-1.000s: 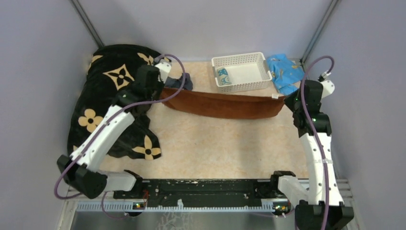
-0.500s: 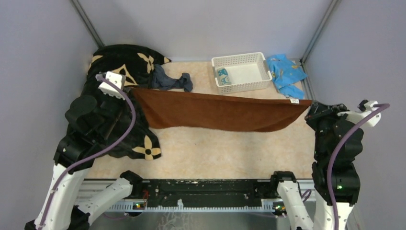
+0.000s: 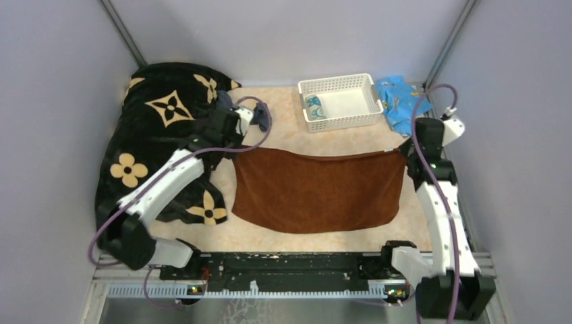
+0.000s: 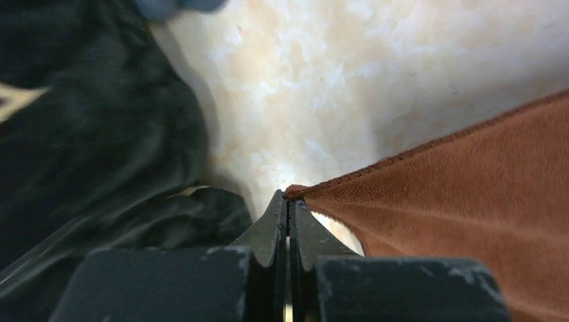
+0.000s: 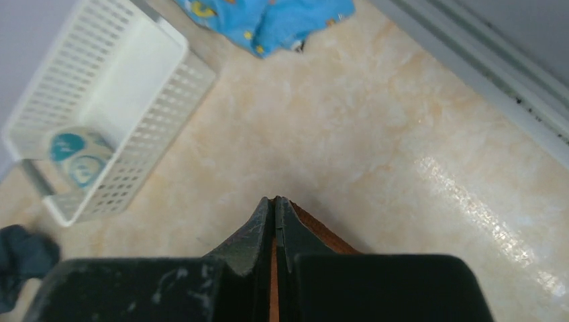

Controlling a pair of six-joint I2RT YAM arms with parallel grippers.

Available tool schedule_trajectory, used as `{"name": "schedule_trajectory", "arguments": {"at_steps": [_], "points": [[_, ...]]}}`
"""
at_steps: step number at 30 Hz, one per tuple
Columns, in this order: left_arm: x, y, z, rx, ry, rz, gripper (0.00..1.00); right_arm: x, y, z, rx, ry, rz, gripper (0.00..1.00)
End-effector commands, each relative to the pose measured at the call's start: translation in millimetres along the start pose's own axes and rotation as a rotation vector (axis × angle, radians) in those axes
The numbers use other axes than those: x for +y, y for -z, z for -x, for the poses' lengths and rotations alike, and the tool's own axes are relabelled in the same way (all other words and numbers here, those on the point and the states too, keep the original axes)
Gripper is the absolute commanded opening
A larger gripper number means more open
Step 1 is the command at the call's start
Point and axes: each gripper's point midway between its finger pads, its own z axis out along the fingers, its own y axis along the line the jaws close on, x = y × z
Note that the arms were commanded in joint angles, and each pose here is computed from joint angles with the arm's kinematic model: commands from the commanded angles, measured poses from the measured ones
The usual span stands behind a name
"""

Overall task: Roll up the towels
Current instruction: Flatten out the towel at the center of the board.

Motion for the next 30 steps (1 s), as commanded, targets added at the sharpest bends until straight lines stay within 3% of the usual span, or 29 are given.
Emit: {"name": "schedule_trajectory", "arguments": {"at_steps": [1,5,9,19,24,30], "points": [[-2.5,-67.8,-15.9,0.126,0.017,0.046,0.00,6.8,-70.5,-12.8,-0.029,-0.055,-0.063,0.00],[-0.3,-122.5,-20.3,0.228,0.026,0.033,0.00,24.7,-120.9,-31.2,0.001,-0.034,-0.025,0.00],[4.4,-158.9,-7.8,0.207,-0.006,0.028,0.00,36.1,-154.9,-36.5,0.020,0.029,0.007,0.00],[14.5,-172.8,38.5,0.066,-0.057,0.034,0.00,45.5,-182.7,-40.3,0.097,0.037,0.069,0.00],[25.5,-134.1,45.2,0.059,-0.014,0.056,0.00,58.7,-152.7,-21.3,0.114,0.027,0.142,0.00],[59.3,-39.4,84.5,-0.179,0.035,0.139,0.00,62.5,-88.2,30.6,-0.015,-0.002,0.196,0.00]]}}
